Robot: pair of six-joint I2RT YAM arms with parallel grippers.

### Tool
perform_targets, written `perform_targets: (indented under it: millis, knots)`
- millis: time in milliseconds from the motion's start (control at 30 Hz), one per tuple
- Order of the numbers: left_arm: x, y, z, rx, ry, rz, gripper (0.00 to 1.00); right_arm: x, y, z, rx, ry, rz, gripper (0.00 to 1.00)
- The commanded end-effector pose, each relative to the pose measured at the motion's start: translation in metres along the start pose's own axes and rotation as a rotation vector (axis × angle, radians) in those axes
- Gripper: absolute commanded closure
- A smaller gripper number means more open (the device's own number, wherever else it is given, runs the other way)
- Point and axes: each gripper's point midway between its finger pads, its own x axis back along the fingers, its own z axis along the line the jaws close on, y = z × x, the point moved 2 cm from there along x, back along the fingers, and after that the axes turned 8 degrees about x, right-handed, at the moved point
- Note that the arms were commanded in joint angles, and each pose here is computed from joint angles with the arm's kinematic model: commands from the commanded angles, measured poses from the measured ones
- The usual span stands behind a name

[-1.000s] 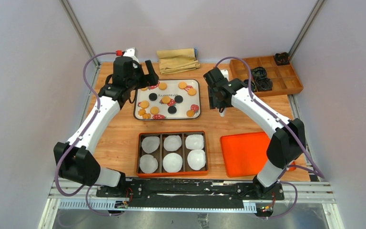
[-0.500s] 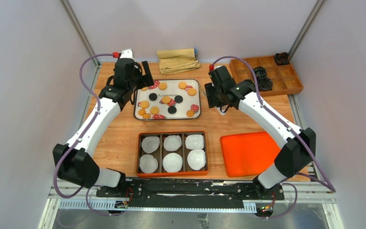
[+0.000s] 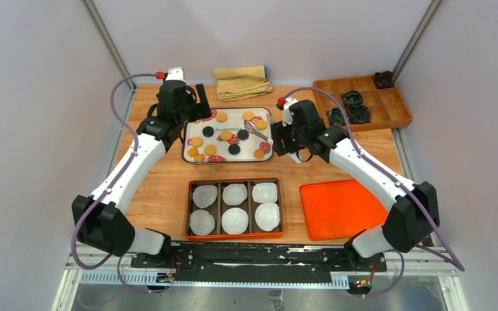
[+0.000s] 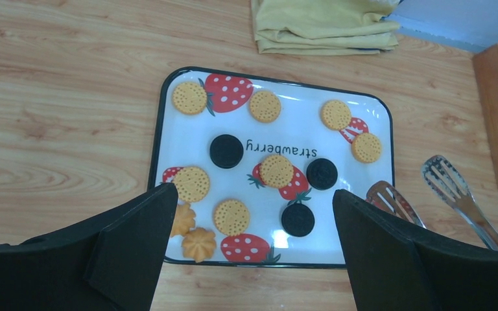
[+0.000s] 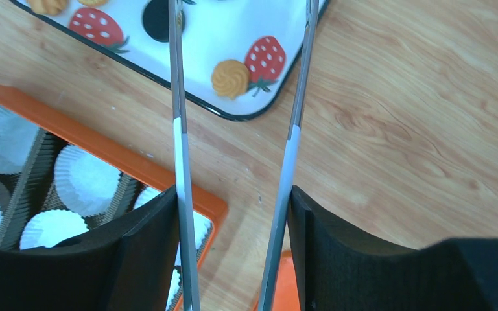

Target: Pack the cookies

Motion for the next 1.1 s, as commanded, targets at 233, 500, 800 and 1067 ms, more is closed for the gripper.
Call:
perform_targets:
  millis: [233, 500, 800, 1067]
  knots:
    - [0.009, 0.004, 0.008, -0.02, 0.028, -0.044, 0.02, -0.041, 0.001, 0.033, 0.033, 0.153, 0.005, 0.44]
    - [0.007, 0.003, 0.01, -0.032, 0.033, -0.046, 0.01, -0.064, -0.016, 0.035, 0.049, 0.122, 0.075, 0.46]
    - [0.007, 0.003, 0.011, -0.047, 0.032, -0.052, 0.01, -0.087, -0.017, 0.028, 0.05, 0.066, 0.112, 0.52]
    - [0.004, -0.001, 0.013, -0.053, 0.043, -0.047, 0.01, -0.1, -0.02, 0.036, 0.059, 0.083, 0.142, 0.58]
